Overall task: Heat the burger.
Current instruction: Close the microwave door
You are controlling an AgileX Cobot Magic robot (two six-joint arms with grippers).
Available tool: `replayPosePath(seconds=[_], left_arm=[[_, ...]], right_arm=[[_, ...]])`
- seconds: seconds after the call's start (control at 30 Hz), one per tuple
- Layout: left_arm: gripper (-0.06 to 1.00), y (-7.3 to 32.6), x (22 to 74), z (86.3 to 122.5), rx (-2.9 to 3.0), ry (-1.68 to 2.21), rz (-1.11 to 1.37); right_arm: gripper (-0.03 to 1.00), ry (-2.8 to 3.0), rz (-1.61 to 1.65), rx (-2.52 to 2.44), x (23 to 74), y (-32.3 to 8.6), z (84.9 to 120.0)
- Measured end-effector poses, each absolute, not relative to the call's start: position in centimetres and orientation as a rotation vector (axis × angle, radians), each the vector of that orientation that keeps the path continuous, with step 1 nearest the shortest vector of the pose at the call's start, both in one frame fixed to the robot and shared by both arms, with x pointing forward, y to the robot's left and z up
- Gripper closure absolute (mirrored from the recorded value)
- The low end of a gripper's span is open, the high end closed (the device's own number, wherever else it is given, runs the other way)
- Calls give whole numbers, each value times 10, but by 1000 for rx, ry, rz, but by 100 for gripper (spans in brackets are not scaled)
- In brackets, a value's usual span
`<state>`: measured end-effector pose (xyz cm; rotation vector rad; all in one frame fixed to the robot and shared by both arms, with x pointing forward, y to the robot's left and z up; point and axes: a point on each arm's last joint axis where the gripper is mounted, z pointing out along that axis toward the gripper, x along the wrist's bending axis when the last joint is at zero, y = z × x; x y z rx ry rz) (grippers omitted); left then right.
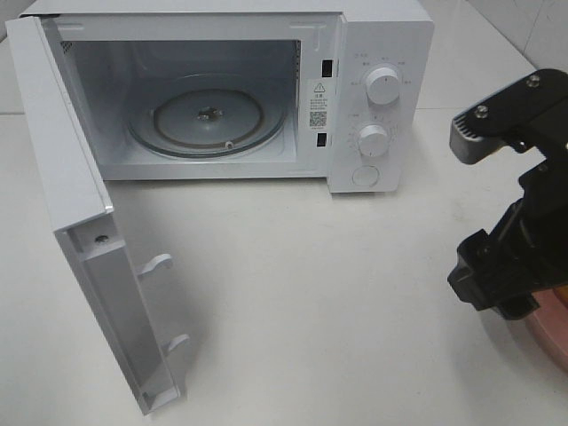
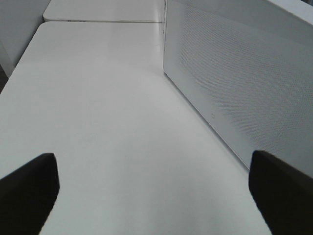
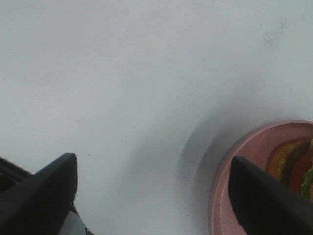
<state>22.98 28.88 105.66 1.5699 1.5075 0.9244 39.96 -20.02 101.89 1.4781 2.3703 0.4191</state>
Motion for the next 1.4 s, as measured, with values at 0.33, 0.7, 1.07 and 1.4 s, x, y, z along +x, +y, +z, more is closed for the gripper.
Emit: replayPosePath(seconds=[0.33,0.7,1.07,1.4], left_arm=[[-3,289,230,1057,1570,1507,924],[-3,289,230,1057,1570,1507,924],[-3,289,230,1057,1570,1507,924],[-3,289,230,1057,1570,1507,924]], right_arm=[[15,2407,542,1425,368,-216,1050],[16,2323,733,1295,327,-247,1080],[17,2102,803,1386,303,-279,1086],[18,1917,857,1517,276,-294,1064]])
